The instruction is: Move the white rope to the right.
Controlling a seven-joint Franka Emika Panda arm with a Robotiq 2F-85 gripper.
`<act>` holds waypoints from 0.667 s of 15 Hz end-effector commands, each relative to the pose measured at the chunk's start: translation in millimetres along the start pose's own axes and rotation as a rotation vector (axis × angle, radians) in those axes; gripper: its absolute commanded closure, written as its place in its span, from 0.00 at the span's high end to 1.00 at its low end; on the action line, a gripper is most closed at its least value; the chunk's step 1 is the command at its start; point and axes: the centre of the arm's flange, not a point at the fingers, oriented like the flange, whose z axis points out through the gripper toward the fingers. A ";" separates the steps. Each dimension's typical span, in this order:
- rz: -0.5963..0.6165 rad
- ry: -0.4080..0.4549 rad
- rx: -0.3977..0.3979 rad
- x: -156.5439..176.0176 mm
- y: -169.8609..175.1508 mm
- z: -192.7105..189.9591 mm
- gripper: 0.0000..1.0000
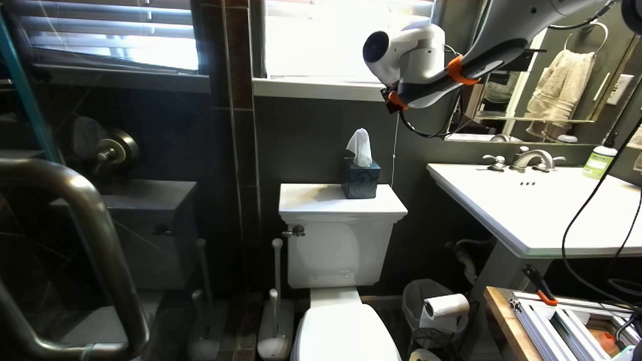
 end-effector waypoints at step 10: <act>-0.416 -0.517 0.128 -32.4 19.8 -95.6 1.00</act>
